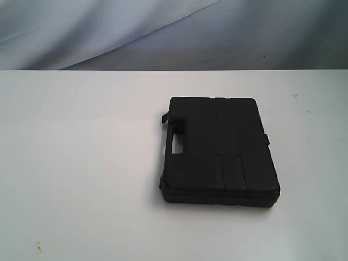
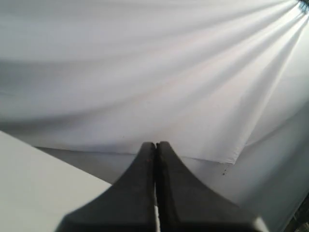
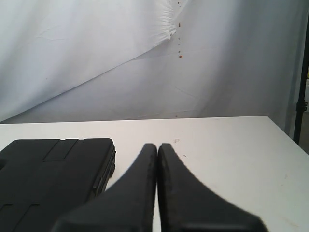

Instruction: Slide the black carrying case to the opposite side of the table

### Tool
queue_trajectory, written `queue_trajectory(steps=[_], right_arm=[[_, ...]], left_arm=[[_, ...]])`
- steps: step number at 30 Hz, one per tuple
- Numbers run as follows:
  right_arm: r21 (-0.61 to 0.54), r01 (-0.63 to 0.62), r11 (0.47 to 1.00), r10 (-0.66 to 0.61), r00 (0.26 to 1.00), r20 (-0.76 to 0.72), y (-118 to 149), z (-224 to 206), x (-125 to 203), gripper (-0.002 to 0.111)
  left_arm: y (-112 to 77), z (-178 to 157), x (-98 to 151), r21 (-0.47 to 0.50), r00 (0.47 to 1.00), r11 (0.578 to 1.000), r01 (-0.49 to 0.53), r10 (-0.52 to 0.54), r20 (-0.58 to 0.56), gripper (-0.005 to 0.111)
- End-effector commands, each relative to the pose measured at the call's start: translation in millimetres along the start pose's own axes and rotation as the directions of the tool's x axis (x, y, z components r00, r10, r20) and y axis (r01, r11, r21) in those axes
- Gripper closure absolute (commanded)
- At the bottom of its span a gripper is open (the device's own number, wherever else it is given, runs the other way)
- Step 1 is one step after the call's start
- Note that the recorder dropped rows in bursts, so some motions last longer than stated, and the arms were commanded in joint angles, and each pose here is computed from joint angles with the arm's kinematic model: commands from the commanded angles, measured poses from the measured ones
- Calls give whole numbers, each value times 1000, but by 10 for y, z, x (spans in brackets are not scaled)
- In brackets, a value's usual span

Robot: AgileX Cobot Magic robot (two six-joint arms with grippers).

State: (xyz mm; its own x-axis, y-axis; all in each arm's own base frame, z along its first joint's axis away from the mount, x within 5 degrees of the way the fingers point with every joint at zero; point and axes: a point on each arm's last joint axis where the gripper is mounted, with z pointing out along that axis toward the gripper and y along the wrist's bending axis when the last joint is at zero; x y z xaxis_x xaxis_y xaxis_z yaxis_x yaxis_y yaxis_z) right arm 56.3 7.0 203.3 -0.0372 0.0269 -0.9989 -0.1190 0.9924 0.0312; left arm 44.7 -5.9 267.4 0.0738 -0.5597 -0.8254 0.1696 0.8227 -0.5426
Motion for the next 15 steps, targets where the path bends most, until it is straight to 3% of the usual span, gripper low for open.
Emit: queue_trajectory(steps=[1,7,11,15], right_arm=[[6,-4,1000,4,1000,3,-3,-3,8,108],[6,-4,1000,4,1000,3,-3,-3,8,108],[6,-4,1000,4,1000,3,-3,-3,8,108],[6,-4,1000,4,1000,3,-3,-3,8,108]], left_arm=[[-153,178,-204,-27,996,999,-25,22,-87,107],[-274,640,-340,-32,904,956,-293,265,-335,107],[-420,963,-459,-26,856,971,-240,199,-477,107],[-589,1329,-378,123,715,958,-258,275,-643,107]])
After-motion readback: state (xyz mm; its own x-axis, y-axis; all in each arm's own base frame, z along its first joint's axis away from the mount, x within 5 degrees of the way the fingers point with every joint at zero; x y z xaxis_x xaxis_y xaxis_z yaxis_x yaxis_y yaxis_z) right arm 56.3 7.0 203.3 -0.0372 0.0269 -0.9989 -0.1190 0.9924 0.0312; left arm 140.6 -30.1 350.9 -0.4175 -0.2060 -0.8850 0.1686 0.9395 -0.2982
